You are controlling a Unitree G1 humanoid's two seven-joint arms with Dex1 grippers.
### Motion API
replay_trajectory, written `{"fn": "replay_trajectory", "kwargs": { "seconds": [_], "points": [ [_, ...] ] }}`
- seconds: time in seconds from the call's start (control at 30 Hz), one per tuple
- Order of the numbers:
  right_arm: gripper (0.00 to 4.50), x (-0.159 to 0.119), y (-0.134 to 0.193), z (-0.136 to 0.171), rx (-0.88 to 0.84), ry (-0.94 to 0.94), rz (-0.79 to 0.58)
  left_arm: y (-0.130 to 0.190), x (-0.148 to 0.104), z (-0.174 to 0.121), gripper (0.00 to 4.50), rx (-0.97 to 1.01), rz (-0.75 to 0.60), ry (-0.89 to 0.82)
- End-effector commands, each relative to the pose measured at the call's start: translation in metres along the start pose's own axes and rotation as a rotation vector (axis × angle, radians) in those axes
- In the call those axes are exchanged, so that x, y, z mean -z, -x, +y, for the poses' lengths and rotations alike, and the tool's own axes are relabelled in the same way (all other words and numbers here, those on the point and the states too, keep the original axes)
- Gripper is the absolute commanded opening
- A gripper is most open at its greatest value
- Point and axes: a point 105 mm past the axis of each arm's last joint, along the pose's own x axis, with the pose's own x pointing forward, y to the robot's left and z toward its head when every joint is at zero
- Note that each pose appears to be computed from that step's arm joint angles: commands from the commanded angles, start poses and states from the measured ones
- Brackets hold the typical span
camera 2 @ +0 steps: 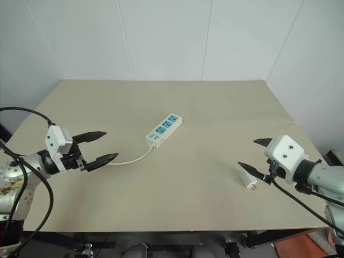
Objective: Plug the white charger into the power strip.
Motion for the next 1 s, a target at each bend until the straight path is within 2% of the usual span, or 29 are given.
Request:
{"fn": "replay_trajectory", "kwargs": {
  "seconds": [0.03,0.13,0.27,0.43,0.7,1.0],
  "points": [
    [4.50,-0.013,0.005,-0.007,0.030,0.051,-0.031,0.000,-0.006,0.001,4.46,-0.005,-0.023,-0.029],
    [4.50,-0.014,0.005,-0.007,0.037,0.052,-0.034,-0.006,-0.005,0.005,4.46,-0.035,-0.025,-0.049],
    [4.50,-0.021,-0.004,-0.010,0.055,0.056,-0.071,-0.037,0.000,0.027,4.46,-0.190,-0.023,-0.100],
    [4.50,-0.024,-0.013,-0.016,0.085,0.065,-0.090,-0.075,-0.001,0.037,4.46,-0.235,-0.063,-0.096],
    [4.50,-0.040,-0.033,-0.015,0.065,0.062,-0.160,-0.138,0.003,0.027,4.46,-0.233,-0.106,0.022],
    [4.50,-0.045,-0.039,-0.012,0.051,0.067,-0.184,-0.180,0.029,0.024,4.46,-0.404,-0.012,0.066]
  ]
}}
